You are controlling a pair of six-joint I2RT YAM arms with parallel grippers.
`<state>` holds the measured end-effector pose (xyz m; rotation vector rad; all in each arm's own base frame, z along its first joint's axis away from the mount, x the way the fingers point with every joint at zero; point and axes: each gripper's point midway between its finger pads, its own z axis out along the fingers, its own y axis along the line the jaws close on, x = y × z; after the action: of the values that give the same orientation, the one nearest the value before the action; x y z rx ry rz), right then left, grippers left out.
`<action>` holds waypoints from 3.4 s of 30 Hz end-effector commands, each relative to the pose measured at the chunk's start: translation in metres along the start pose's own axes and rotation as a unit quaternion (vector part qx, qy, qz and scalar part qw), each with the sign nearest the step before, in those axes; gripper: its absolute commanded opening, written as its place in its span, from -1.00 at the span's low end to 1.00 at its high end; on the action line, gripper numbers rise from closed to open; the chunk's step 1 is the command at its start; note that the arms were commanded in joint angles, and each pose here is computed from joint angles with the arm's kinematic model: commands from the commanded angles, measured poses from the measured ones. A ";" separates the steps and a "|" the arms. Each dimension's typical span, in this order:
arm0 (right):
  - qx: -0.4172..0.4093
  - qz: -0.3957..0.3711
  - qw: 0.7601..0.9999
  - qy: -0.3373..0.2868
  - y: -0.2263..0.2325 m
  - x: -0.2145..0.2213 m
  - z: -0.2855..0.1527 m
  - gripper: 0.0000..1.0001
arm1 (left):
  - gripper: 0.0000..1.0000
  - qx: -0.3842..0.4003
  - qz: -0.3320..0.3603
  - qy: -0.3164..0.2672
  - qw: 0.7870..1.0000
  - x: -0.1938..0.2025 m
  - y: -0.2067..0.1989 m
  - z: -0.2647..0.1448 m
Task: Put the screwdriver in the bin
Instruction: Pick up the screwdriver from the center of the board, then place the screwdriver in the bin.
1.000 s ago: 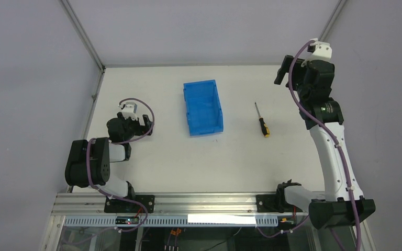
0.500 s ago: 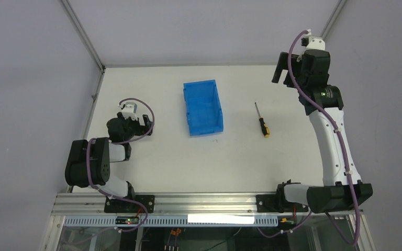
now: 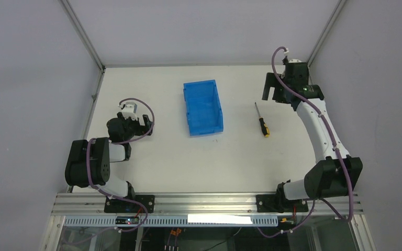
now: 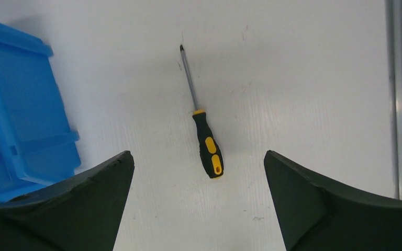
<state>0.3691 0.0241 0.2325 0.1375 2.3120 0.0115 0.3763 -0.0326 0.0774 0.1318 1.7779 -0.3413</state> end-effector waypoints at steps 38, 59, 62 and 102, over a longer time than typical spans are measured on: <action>0.061 -0.030 0.965 0.252 -0.003 0.175 0.126 -0.44 | 0.98 0.004 0.013 -0.019 1.000 -0.011 0.002 0.000; 0.047 -0.011 0.993 0.104 0.003 0.038 0.016 -0.98 | 0.98 0.005 0.013 -0.019 1.000 -0.012 0.002 0.000; 0.048 -0.009 0.996 0.079 0.003 0.015 -0.002 -0.98 | 0.98 0.005 0.013 -0.019 1.000 -0.011 0.002 0.000; -0.122 -0.061 0.991 -0.009 0.240 -0.043 -0.059 -1.00 | 0.98 0.005 0.013 -0.019 1.000 -0.011 0.002 0.000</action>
<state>0.3724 0.2351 0.2851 -0.1745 2.3876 0.1445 0.3763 -0.0326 0.0774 0.1315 1.7779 -0.3416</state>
